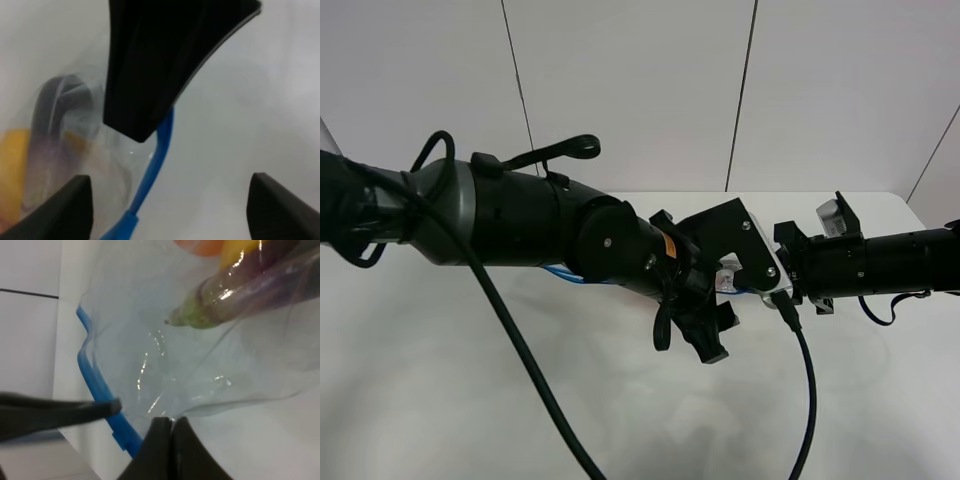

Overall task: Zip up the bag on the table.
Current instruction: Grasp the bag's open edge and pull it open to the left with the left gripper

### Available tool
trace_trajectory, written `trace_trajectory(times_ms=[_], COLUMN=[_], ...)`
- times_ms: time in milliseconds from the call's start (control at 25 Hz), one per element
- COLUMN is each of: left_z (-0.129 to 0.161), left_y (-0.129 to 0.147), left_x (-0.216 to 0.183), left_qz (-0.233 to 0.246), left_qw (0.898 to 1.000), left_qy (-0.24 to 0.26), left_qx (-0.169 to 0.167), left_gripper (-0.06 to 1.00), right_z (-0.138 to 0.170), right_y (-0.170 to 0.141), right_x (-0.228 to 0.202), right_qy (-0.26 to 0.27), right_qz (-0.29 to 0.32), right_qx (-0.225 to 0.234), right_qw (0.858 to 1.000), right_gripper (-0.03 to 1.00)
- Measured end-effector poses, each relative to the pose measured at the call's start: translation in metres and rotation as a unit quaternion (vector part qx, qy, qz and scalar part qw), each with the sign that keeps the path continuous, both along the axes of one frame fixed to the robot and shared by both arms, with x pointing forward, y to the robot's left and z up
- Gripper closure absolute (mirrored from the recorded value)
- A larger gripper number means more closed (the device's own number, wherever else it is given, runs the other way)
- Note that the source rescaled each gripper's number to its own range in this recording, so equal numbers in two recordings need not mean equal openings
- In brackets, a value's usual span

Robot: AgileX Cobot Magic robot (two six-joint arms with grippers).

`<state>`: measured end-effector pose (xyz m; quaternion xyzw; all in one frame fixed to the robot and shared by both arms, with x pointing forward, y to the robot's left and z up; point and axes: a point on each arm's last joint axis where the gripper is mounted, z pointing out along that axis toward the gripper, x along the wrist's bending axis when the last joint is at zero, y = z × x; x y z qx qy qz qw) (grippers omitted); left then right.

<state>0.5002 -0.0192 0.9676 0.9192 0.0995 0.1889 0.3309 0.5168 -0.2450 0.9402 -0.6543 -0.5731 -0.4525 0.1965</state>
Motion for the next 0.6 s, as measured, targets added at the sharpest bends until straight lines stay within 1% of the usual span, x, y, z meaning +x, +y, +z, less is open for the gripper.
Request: trace_trajectory(times_ms=[80, 280, 440, 600], left_z=[-0.004, -0.013, -0.011, -0.011], left_y=[-0.001, -0.003, -0.004, -0.004], left_x=[0.002, 0.005, 0.006, 0.006], left_qz=[-0.009, -0.025, -0.028, -0.03], left_qw=[1.0, 0.999, 0.998, 0.998], left_qy=[-0.014, -0.03, -0.045, -0.048], left_qx=[0.007, 0.024, 0.019, 0.019], left_gripper=[-0.06, -0.05, 0.0, 0.03], right_z=[0.0, 0.0, 0.0, 0.001], right_y=[0.0, 0.0, 0.001, 0.001], right_x=[0.0, 0.0, 0.0, -0.001], right_qy=[0.0, 0.0, 0.0, 0.0], right_qz=[0.001, 0.002, 0.003, 0.003], right_qx=[0.001, 0.002, 0.004, 0.004], right_qw=[1.0, 1.0, 1.0, 1.0], right_gripper=[0.97, 0.97, 0.97, 0.97])
